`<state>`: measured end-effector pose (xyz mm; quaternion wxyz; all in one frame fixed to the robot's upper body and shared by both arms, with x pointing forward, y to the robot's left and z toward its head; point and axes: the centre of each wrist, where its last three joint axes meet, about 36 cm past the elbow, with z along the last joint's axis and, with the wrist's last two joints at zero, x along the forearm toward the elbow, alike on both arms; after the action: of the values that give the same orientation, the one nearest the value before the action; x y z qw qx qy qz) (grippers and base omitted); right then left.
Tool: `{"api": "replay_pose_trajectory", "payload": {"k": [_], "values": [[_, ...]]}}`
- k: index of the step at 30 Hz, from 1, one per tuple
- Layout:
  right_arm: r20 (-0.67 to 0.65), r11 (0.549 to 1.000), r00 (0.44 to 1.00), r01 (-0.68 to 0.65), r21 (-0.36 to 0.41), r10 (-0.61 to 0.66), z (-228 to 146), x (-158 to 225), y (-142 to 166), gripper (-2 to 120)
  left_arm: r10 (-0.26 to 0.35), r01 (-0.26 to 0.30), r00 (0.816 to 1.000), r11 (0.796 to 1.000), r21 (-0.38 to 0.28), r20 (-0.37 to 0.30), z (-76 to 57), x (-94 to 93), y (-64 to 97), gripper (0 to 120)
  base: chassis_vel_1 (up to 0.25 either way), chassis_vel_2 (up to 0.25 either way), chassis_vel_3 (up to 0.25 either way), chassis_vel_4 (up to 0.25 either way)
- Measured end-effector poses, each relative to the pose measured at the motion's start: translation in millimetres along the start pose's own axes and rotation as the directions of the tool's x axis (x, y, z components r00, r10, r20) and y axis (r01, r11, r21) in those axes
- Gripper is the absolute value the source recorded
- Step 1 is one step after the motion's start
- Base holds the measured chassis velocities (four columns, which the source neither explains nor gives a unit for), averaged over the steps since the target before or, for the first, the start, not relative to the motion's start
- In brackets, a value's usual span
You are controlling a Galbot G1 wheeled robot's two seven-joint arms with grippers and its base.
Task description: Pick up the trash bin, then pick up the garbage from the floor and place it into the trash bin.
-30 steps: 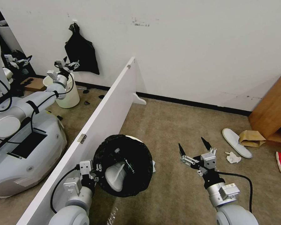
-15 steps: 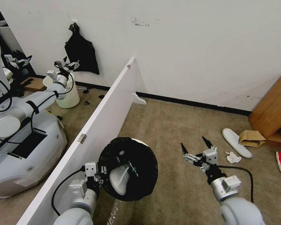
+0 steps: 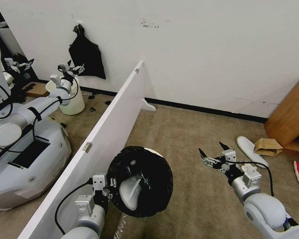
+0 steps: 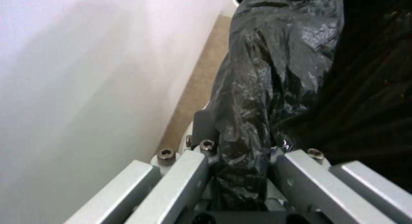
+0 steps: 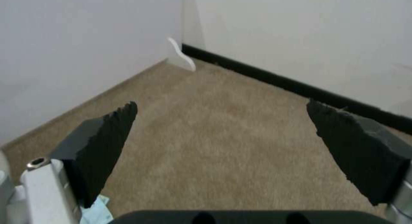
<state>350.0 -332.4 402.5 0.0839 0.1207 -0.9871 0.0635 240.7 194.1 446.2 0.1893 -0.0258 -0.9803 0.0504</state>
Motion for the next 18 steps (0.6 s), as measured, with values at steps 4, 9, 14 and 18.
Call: {"api": "replay_pose_trajectory", "payload": {"k": [4, 9, 14, 18], "values": [[-0.019, 1.000, 1.000, 0.009, -0.010, -0.009, 4.9, -6.9, 2.0, 100, -0.029, 0.028, 0.999, 0.999, -0.016, -0.034, -4.7, 7.1, 4.9, 2, 0.000, 0.000, 0.000, 0.000], [-0.042, 0.999, 0.999, 0.026, -0.034, -0.027, 6.7, -15.8, 9.6, 100, -0.034, 0.032, 0.993, 0.999, -0.015, -0.110, -19.2, 15.7, 8.5, 2, 0.000, 0.000, 0.000, 0.000], [-0.054, 0.997, 0.998, 0.035, -0.065, -0.039, 7.6, -23.3, 14.9, 100, -0.049, 0.044, 0.987, 0.998, -0.032, -0.151, -32.6, 20.9, 15.0, 2, 0.000, 0.000, 0.000, 0.000], [-0.064, 0.994, 0.997, 0.045, -0.103, -0.052, 10.0, -31.3, 20.4, 100, -0.062, 0.056, 0.981, 0.998, -0.040, -0.181, -47.0, 27.2, 20.1, 2, 0.000, 0.000, 0.000, 0.000]]}}
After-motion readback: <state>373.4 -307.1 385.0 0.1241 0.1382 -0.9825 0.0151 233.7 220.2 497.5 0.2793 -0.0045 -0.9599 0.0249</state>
